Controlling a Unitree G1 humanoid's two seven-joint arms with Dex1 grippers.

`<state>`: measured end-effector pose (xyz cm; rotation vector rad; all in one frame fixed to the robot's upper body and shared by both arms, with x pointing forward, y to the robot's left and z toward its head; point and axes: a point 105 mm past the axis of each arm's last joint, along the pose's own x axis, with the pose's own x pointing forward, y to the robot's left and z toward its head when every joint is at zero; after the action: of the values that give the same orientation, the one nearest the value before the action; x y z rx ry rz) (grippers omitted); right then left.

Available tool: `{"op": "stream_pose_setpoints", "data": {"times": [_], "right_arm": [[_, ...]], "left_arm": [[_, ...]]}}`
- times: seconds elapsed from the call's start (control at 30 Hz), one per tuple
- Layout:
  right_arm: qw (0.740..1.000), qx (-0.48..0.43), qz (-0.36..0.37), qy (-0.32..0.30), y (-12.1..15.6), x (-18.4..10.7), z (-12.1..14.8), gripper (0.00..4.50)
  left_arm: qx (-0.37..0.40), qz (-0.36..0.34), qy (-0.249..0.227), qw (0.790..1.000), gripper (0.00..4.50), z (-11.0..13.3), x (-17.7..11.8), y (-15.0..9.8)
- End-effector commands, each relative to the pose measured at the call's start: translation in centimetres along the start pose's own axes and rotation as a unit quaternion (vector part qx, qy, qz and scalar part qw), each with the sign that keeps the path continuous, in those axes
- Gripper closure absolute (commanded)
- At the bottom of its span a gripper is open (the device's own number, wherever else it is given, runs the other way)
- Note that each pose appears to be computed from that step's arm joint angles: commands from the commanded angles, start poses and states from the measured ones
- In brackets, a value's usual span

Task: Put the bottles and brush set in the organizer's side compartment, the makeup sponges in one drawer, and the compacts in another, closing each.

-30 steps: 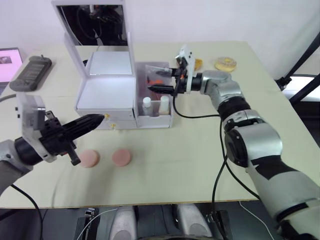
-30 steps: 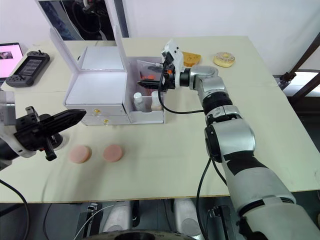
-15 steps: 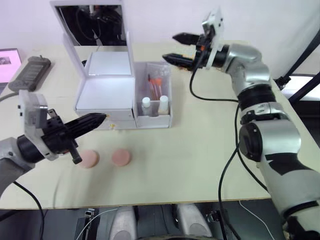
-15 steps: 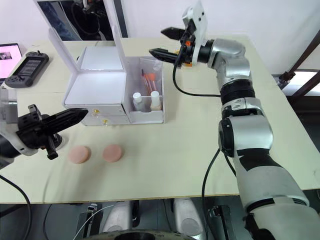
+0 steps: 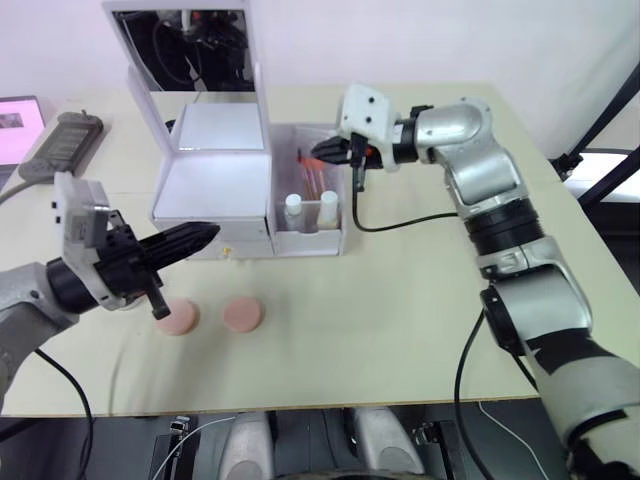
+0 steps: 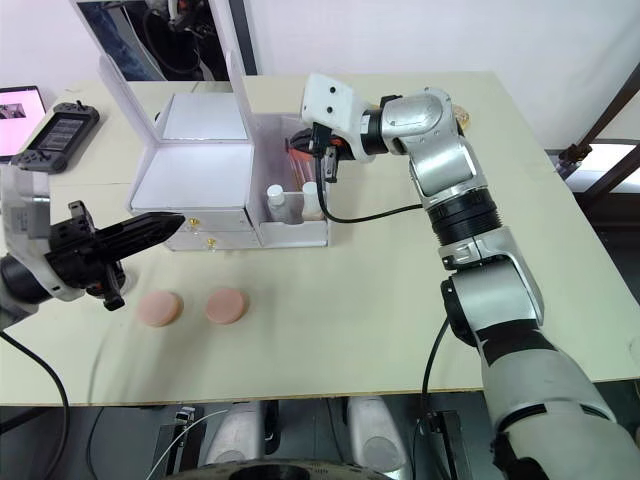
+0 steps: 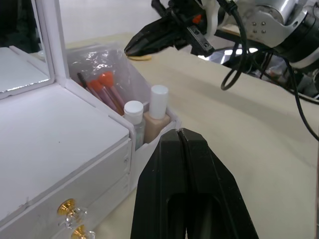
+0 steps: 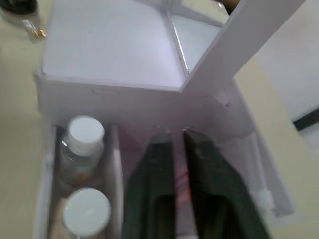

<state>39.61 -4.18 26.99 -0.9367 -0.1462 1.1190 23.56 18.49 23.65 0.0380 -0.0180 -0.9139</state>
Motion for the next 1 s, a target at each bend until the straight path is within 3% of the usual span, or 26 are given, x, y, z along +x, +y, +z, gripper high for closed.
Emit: {"op": "stream_pose_setpoints", "data": {"times": [0.03, 0.37, 0.57, 1.0], "right_arm": [[0.996, -0.079, -0.019, 0.033, -1.5, 0.0, 1.2, 4.45], [0.977, -0.169, -0.028, 0.126, -3.5, 2.5, -0.4, 4.45], [0.965, -0.195, -0.01, 0.178, -2.8, 4.4, -2.0, 4.45], [0.968, -0.157, 0.011, 0.195, -1.2, 6.1, -3.0, 4.45]], "left_arm": [[0.034, 0.002, -0.011, 0.999, 4.5, 1.2, -0.2, 0.1], [0.045, 0.028, -0.006, 0.999, 4.5, 2.1, -0.4, 0.7], [0.044, 0.033, 0.0, 0.998, 4.5, 2.1, -0.2, 0.7], [0.04, 0.032, 0.004, 0.999, 4.5, 1.7, 0.0, 0.5]]}}
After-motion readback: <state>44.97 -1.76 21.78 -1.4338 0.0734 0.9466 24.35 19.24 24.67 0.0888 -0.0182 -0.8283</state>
